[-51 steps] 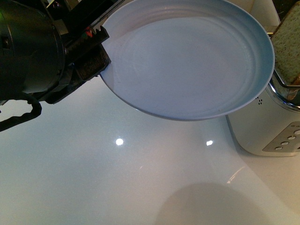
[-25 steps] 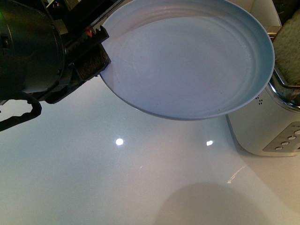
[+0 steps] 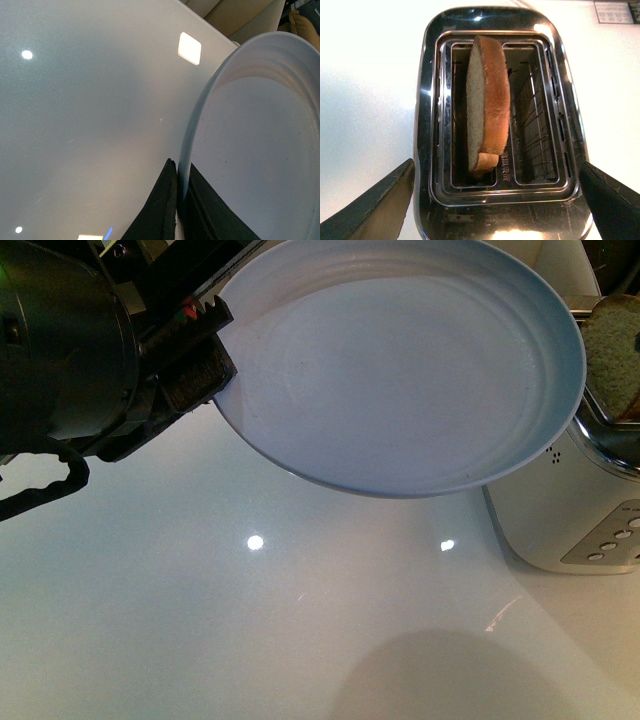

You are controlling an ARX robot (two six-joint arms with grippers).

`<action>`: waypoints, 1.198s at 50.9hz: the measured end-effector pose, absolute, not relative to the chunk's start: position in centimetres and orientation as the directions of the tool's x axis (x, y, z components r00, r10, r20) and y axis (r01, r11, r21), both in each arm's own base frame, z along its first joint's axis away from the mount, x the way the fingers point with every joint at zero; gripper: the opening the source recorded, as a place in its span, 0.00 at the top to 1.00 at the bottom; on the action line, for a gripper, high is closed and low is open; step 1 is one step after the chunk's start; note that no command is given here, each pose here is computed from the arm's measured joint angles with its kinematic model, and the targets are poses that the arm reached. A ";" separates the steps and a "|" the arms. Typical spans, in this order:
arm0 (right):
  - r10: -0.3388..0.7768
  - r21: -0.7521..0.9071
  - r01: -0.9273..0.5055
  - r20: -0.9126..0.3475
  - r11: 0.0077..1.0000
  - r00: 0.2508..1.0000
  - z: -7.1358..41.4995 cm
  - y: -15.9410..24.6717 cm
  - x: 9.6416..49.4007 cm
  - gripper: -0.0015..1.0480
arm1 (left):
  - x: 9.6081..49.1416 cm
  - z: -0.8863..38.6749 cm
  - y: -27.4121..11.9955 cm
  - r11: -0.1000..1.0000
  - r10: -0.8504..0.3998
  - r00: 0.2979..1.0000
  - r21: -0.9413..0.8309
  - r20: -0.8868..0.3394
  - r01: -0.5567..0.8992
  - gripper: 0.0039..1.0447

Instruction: Left arm holds plate, right arm toasts bread

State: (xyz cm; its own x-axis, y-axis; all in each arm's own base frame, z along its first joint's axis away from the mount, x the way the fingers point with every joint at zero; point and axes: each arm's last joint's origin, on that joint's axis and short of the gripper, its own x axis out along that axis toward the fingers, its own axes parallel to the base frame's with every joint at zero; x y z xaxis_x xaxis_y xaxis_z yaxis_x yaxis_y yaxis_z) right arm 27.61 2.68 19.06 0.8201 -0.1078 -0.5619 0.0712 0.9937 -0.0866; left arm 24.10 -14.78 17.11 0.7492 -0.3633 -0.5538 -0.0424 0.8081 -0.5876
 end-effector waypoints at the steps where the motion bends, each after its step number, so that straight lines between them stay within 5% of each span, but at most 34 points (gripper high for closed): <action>1: -0.109 -0.086 0.073 -0.556 0.994 0.824 19.2 2.6 27.5 0.08 | 24.1 17.1 -14.8 0.808 -0.363 0.749 -0.588 -0.554 -0.042 0.97; 22: -0.148 -0.077 0.129 -0.380 0.989 0.913 21.3 1.1 22.4 0.11 | 24.1 17.1 -14.8 0.808 -0.363 0.750 -0.587 -0.554 -0.043 0.97; 26: -0.006 0.002 0.006 -0.155 1.000 0.988 20.1 0.4 21.4 0.27 | 24.1 17.1 -14.8 0.808 -0.365 0.749 -0.588 -0.553 -0.041 0.97; 31: -0.001 0.006 0.001 -0.033 1.000 0.999 19.8 0.1 20.0 0.42 | 24.1 17.1 -14.8 0.809 -0.361 0.750 -0.587 -0.554 -0.043 0.97; 42: 0.000 0.006 0.000 -0.005 1.000 1.000 19.2 0.0 18.1 0.70 | 24.1 17.1 -14.8 0.807 -0.367 0.748 -0.589 -0.553 -0.039 0.97; 49: -0.001 0.006 0.001 -0.011 1.000 1.000 18.3 0.0 16.7 0.97 | 24.1 17.1 -14.8 0.808 -0.365 0.749 -0.588 -0.553 -0.040 0.97; 61: -0.001 0.003 0.001 -0.012 1.000 1.000 17.6 0.0 14.9 0.98 | 24.1 17.1 -14.8 0.808 -0.365 0.749 -0.588 -0.553 -0.040 0.97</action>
